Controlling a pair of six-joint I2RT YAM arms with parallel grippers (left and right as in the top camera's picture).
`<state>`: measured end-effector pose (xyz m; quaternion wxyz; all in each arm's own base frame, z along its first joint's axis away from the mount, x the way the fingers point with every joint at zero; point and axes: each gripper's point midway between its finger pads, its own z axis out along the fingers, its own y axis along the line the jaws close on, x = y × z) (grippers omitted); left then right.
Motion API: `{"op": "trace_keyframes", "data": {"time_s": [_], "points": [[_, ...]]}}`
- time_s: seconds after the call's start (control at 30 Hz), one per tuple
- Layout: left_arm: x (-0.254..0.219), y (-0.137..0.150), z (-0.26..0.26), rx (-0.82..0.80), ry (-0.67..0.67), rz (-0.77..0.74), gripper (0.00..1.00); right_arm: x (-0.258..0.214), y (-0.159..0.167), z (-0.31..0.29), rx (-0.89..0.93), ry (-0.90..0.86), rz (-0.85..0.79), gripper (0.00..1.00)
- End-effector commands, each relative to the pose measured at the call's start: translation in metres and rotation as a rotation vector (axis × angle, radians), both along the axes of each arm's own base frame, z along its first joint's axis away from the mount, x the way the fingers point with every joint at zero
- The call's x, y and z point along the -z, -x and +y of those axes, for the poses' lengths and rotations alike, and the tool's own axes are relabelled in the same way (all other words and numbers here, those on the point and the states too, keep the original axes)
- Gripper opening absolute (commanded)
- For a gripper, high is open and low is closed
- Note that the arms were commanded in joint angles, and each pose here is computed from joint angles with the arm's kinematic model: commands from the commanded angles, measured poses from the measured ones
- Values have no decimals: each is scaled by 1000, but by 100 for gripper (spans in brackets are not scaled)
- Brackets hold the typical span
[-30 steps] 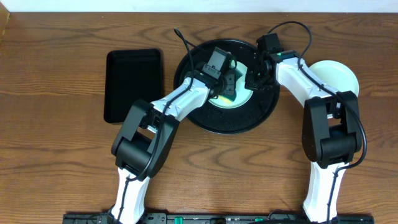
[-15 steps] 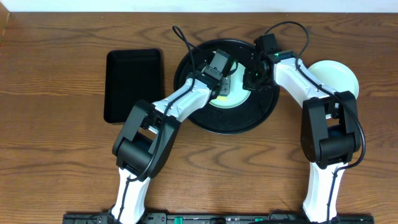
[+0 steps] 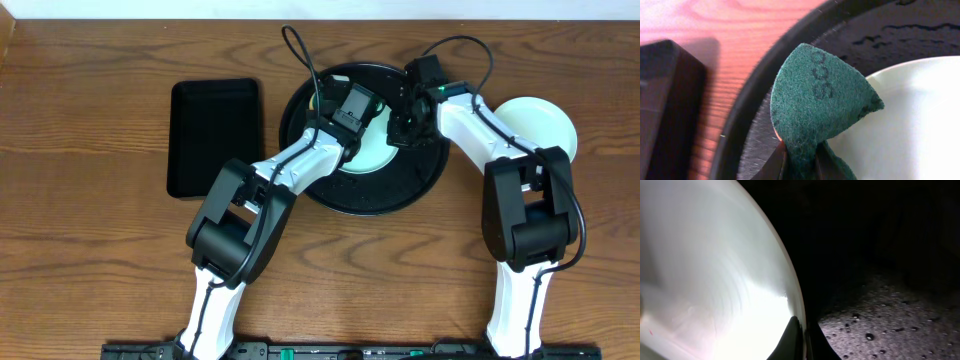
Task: Clean dirty plates on tray and stack at the side
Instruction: 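Scrub the plate with the sponge while the right gripper holds it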
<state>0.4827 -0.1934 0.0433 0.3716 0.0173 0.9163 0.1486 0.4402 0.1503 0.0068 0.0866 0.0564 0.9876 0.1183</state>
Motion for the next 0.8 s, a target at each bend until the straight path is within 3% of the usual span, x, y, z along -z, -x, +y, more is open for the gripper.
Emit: {"op": "trace_keyframes", "data": {"time_s": [0.0,0.13,0.3,0.47,0.77], "points": [[-34,-12,42,-112,-152,-103,12,11,7,-6,-2,47,30,1],[-60,-15,27,-63,-39,-129,11,11,7,-6,-2,47,30,1],[-65,-4,-33,151,277,-24,12,10,7,-6,-2,47,30,1],[-52,14,-78,241,534,105,11,10,7,-6,-2,47,30,1],[2,16,-79,207,527,194,11,11,8,-6,-2,46,31,1]]}}
